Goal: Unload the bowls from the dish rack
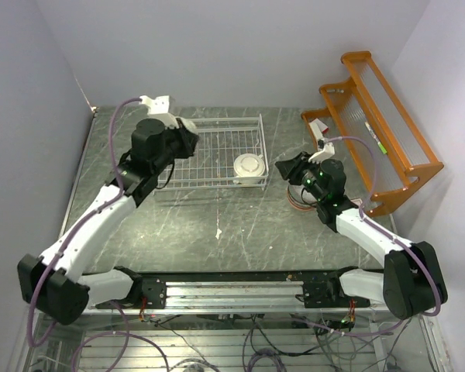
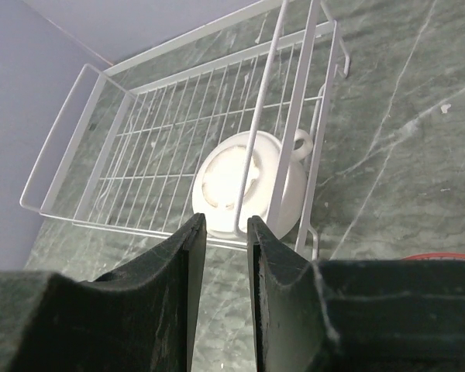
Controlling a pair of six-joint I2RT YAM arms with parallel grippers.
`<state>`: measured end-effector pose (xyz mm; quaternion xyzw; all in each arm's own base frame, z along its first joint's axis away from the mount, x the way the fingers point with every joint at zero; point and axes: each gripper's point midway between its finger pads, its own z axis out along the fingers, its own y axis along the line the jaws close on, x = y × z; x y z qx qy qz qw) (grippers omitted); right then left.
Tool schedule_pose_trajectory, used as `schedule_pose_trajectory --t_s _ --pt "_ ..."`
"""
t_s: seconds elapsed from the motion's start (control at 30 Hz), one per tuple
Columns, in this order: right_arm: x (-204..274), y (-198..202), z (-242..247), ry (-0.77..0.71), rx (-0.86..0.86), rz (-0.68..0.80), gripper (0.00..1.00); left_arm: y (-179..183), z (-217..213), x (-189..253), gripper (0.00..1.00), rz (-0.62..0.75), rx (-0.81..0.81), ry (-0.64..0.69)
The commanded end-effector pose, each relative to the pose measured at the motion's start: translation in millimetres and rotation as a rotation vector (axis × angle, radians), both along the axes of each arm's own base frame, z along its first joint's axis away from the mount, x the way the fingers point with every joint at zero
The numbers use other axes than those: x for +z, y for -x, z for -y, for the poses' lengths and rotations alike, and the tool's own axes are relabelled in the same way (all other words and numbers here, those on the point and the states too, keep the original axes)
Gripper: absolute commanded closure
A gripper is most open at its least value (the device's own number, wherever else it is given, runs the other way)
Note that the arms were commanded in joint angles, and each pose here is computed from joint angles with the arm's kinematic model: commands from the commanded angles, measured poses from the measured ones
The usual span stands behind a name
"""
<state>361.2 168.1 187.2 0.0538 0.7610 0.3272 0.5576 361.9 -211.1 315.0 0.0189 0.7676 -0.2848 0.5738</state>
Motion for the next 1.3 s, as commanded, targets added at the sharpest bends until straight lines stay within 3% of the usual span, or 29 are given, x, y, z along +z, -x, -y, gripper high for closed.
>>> schedule_pose_trajectory --t_s 0.0,0.13,0.3,0.57,1.0,1.27 --pt "17 2 4 -0.012 -0.013 0.037 0.72 18 -91 13 0.93 -0.035 0.341 -0.153" --pt "14 5 1 -0.021 0.006 0.034 0.72 32 -151 13 0.93 -0.092 0.541 -0.118" --pt "8 6 -2 -0.023 0.023 0.02 0.72 42 -205 -20 0.93 -0.23 0.756 -0.074" --pt "7 6 5 0.017 -0.006 0.012 0.72 53 -241 -75 0.93 -0.4 0.936 0.022" --pt "1 6 4 0.001 -0.006 0.008 0.73 61 -259 -178 0.93 -0.67 1.015 0.001" --pt "1 7 7 -0.002 -0.022 0.012 0.74 66 -261 -217 0.93 -0.783 1.025 -0.023"
